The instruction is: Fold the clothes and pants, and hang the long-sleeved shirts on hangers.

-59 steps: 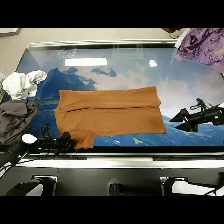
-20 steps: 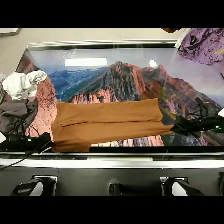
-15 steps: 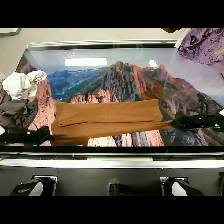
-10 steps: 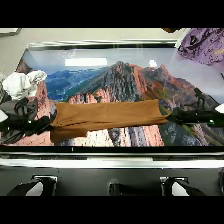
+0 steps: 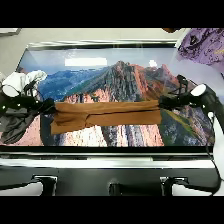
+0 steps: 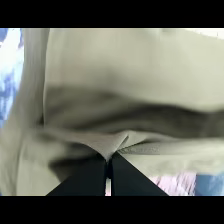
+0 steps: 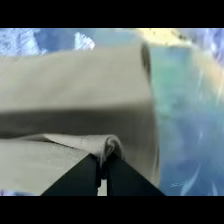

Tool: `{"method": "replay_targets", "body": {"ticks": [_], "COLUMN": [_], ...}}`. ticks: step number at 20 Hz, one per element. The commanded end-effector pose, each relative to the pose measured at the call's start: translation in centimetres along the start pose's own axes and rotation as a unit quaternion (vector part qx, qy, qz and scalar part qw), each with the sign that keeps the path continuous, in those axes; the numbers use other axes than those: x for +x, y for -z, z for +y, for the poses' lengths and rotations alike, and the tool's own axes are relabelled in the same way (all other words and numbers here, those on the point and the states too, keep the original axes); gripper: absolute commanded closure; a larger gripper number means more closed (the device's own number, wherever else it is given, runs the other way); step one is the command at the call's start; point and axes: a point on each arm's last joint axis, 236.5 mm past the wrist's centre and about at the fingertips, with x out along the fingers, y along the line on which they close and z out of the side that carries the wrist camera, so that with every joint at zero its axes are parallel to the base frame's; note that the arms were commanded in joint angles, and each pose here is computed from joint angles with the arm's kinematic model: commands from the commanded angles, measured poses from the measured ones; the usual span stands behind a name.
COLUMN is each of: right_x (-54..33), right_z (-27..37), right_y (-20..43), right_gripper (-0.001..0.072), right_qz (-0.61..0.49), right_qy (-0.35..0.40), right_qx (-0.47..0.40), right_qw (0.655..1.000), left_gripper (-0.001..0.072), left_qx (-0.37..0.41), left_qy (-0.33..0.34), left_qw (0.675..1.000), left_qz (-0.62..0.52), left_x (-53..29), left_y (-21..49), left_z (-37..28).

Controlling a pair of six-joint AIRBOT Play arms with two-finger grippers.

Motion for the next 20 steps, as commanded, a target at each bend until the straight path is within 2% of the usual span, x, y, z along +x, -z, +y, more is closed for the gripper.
{"method": "replay_targets", "body": {"ticks": [1,11,12,13,14,15,16,18,20], "right_x": [2.4,5.0,5.0,4.9,4.5,3.6,2.4,-0.6,-2.7], "right_z": [-0.9,-2.3,-2.1,-1.9,-1.6,-1.4,-1.4,-2.0,-4.2], "right_y": [-1.7,-0.9,-0.8,-0.5,-0.4,-0.7,-1.4,-2.9,-2.6], "right_gripper": [0.0684,0.0680,0.0624,0.0449,0.0287,0.0220,0.0209,0.0111,0.0110], "right_qz": [0.012,0.042,0.044,0.050,0.058,0.064,0.064,0.057,0.066], "right_qy": [0.014,0.021,0.017,0.013,0.011,0.008,0.005,-0.017,-0.050], "right_qx": [0.005,0.026,0.029,0.038,0.050,0.056,0.063,0.083,0.123], "right_qw": [1.000,0.999,0.998,0.998,0.997,0.996,0.996,0.995,0.989], "left_gripper": [0.0689,0.0681,0.0642,0.0554,0.0365,0.0165,0.0077,0.0073,0.0035], "left_qx": [0.006,0.018,0.017,0.013,0.015,0.018,0.022,0.034,0.030], "left_qy": [-0.002,0.004,0.004,0.005,0.006,0.007,0.008,0.001,-0.024], "left_qw": [1.000,1.000,1.000,1.000,1.000,1.000,1.000,0.999,0.998], "left_qz": [0.006,0.025,0.022,0.019,0.016,0.012,0.005,-0.012,-0.039], "left_x": [2.1,7.1,7.1,7.0,6.7,6.1,5.3,2.7,-0.3], "left_y": [-2.7,-4.3,-4.5,-4.6,-4.9,-5.2,-5.7,-6.9,-8.2], "left_z": [0.6,-0.8,-1.0,-1.1,-1.3,-1.5,-1.8,-1.9,-1.2]}}
